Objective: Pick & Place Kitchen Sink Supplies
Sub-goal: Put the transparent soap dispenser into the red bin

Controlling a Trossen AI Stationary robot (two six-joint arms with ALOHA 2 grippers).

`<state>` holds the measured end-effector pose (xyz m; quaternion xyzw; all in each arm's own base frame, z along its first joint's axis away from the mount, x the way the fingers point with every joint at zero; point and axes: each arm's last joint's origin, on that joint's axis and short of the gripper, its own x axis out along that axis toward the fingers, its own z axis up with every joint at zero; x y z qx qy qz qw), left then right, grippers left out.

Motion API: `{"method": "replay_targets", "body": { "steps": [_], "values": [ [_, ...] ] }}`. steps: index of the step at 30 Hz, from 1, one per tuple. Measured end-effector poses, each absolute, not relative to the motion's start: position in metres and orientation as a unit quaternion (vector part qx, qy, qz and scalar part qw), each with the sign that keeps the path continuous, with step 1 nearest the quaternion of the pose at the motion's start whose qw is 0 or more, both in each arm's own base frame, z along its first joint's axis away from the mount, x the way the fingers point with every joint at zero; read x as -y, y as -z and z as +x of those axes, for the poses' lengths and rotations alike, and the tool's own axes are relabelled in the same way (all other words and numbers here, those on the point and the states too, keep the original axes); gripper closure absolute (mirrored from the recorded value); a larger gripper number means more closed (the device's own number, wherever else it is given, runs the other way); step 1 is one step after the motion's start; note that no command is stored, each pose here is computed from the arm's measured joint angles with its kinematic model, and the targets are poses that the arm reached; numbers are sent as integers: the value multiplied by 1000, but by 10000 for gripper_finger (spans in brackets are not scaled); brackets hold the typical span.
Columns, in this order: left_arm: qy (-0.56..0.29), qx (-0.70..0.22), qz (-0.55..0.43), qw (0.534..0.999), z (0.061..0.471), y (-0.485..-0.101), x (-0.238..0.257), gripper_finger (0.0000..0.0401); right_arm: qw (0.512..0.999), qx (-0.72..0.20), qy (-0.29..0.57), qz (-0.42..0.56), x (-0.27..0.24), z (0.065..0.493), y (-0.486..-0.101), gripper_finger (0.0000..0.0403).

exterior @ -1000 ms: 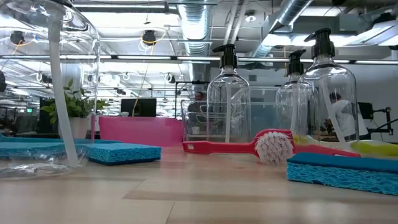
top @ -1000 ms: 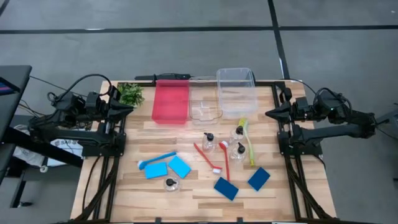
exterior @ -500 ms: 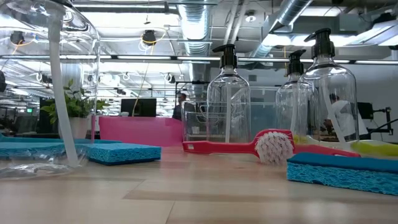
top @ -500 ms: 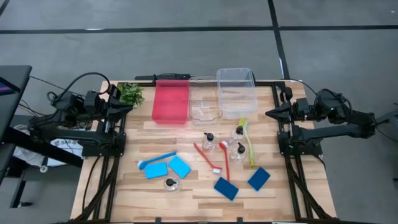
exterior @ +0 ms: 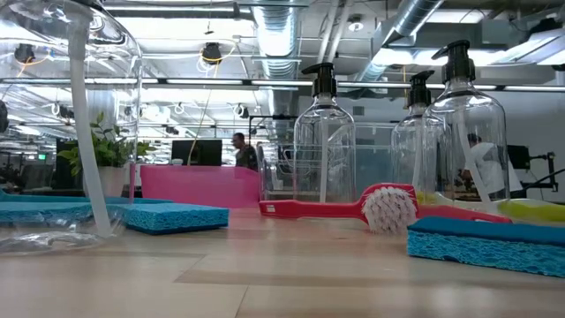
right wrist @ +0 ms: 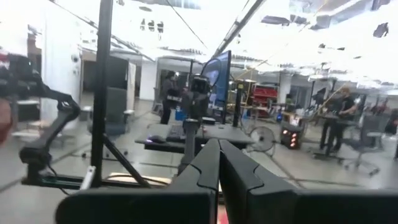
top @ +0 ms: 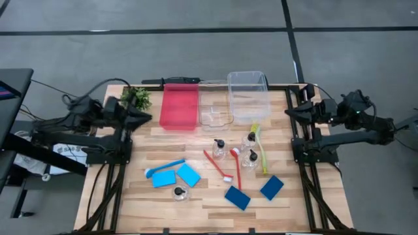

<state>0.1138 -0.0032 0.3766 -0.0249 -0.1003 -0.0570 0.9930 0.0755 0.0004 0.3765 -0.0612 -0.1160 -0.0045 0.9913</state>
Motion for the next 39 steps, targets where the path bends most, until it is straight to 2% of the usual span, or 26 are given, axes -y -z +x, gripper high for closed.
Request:
{"method": "replay_targets", "body": {
  "steps": [6,12,16,26,39],
  "values": [
    [171,11,-31,985,134,-360,10,366,993,106,-2,-52,-1,79,-375,403],
    [202,-72,-56,975,143,-330,18,366,999,50,-10,8,-2,96,-366,403],
    [201,-100,-75,971,145,-312,28,366,999,3,-11,47,-2,108,-358,403],
    [214,-126,-85,965,148,-296,51,361,994,-87,-19,65,-6,131,-340,403],
    [235,-182,-105,949,181,-275,72,303,991,-109,-31,66,-11,137,-335,403]
  ]
}}
